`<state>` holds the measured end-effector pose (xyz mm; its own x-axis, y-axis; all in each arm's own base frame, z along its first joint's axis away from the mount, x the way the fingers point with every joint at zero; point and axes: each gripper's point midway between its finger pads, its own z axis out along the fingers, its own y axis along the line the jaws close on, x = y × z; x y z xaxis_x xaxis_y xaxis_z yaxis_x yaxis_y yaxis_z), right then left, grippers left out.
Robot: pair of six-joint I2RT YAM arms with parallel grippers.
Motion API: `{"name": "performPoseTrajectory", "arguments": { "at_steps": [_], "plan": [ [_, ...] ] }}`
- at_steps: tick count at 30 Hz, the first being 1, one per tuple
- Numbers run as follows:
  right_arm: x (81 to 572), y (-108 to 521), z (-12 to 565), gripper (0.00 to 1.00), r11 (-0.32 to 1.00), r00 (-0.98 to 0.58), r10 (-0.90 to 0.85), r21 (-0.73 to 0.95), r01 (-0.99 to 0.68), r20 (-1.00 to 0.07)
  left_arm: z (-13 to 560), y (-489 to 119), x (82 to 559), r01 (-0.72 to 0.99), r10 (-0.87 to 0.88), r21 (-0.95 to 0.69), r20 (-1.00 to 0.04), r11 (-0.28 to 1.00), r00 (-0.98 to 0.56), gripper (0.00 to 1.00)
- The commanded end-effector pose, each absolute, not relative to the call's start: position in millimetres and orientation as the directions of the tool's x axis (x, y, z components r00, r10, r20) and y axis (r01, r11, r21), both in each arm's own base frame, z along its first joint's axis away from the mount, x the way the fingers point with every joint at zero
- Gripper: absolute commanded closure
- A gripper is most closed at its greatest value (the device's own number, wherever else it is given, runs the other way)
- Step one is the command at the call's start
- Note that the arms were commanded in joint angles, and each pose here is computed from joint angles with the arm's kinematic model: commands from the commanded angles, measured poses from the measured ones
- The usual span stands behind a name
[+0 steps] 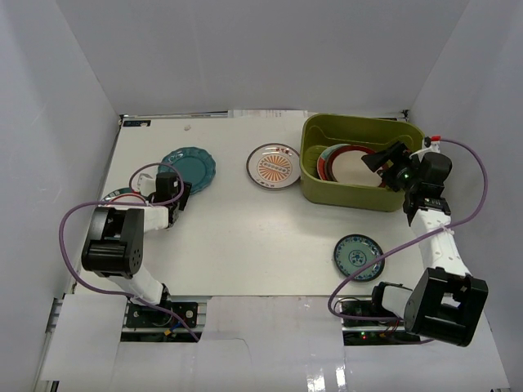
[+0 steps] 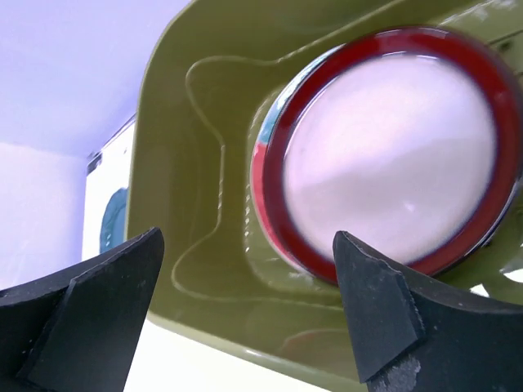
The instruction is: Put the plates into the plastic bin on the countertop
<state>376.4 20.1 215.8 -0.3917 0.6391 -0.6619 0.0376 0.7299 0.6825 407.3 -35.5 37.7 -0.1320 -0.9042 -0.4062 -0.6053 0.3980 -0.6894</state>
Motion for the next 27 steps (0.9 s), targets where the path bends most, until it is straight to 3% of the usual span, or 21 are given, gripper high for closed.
{"name": "performPoseTrajectory", "arguments": {
  "at_steps": [1,3,14,27],
  "plan": [
    [362,42,237,0.10,0.689,-0.405,0.631,0.718,-0.099,-0.662,-2,-40,378,-0.676,-0.917,-0.631,-0.347,0.382,-0.195,0.41],
    [353,48,236,0.10,0.670,-0.411,0.638,0.732,-0.119,-0.651,-7,-40,376,-0.676,-0.920,-0.634,-0.339,0.377,-0.195,0.46],
    [306,95,255,0.04,0.648,-0.415,0.578,0.705,-0.290,-0.702,-17,-50,377,-0.620,-0.920,-0.681,-0.319,0.389,-0.227,0.99],
    [257,220,274,0.06,0.502,-0.541,0.411,0.677,-0.538,-0.734,113,-66,367,-0.180,-0.930,-0.917,-0.328,0.356,-0.166,1.00]
  ]
}}
